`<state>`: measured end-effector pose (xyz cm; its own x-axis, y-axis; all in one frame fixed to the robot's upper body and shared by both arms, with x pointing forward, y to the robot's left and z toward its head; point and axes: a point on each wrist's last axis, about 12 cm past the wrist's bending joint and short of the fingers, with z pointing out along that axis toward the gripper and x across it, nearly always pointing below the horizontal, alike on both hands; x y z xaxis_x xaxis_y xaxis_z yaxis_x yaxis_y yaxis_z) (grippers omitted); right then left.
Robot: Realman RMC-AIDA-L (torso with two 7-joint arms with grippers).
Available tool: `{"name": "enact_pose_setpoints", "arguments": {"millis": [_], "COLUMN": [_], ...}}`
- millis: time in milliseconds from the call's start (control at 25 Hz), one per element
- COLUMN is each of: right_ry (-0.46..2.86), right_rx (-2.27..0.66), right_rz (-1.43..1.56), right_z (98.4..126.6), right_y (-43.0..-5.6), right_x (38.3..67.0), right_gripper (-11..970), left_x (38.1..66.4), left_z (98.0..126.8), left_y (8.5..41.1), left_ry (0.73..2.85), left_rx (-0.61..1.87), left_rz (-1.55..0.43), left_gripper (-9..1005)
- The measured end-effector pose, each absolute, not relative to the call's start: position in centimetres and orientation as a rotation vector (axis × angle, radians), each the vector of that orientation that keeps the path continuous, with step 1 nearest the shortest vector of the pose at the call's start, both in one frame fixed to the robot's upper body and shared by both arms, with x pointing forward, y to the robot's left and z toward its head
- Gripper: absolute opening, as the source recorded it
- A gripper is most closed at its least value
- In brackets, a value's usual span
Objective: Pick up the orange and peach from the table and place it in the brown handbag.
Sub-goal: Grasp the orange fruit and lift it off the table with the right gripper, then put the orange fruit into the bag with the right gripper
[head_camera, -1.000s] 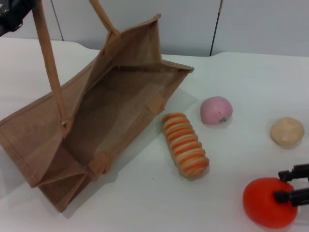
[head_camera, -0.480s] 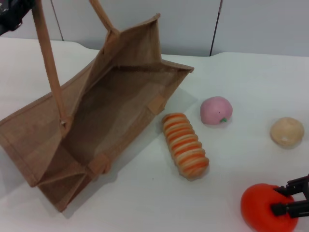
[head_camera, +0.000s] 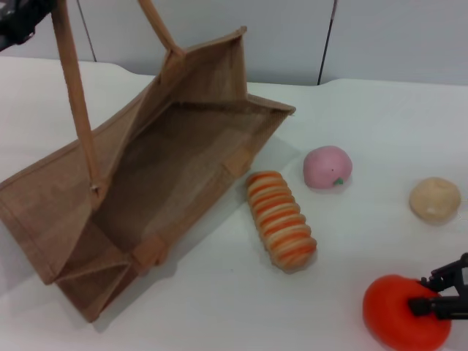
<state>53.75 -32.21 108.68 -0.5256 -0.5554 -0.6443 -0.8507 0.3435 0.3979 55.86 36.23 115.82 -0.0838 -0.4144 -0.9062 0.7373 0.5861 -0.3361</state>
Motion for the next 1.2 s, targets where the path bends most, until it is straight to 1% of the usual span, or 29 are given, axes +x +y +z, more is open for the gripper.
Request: {"name": "enact_pose_setpoints", "arguments": {"millis": [240,520,680,840,1120,1160,1200], "right_ry": [2.163,1.991,1.87,1.749,1.583,1.536,1.536], "right_rx": [-1.262,-1.264,-1.285,-1.351,-1.491,-1.529,-1.529], "right_rz": [0.98,0.988,1.009,1.038,1.105,1.128,1.128], "right_z": [108.9,110.8,112.4,114.0,115.8,116.1,116.1], "right_y": [-32.1,-32.0,-31.2,-28.8,-22.6,-20.8,-20.8], "right_x": [54.0,54.5,55.2,56.7,59.0,59.5,59.5], "right_gripper": [295,239,202,180,132,124,116], "left_x": [55.7,56.0,56.3,56.6,57.5,57.6,57.7], "left_z": [116.1,116.6,117.0,117.4,118.3,118.4,118.5], "left_y": [36.2,35.9,35.5,35.0,33.6,33.4,33.2], "left_ry": [1.323,1.305,1.283,1.253,1.205,1.196,1.192], "left_rx": [0.316,0.334,0.348,0.357,0.385,0.387,0.389], "left_rz": [-1.001,-1.013,-1.028,-1.043,-1.079,-1.084,-1.088], "left_gripper": [121,122,122,122,122,122,122]}}
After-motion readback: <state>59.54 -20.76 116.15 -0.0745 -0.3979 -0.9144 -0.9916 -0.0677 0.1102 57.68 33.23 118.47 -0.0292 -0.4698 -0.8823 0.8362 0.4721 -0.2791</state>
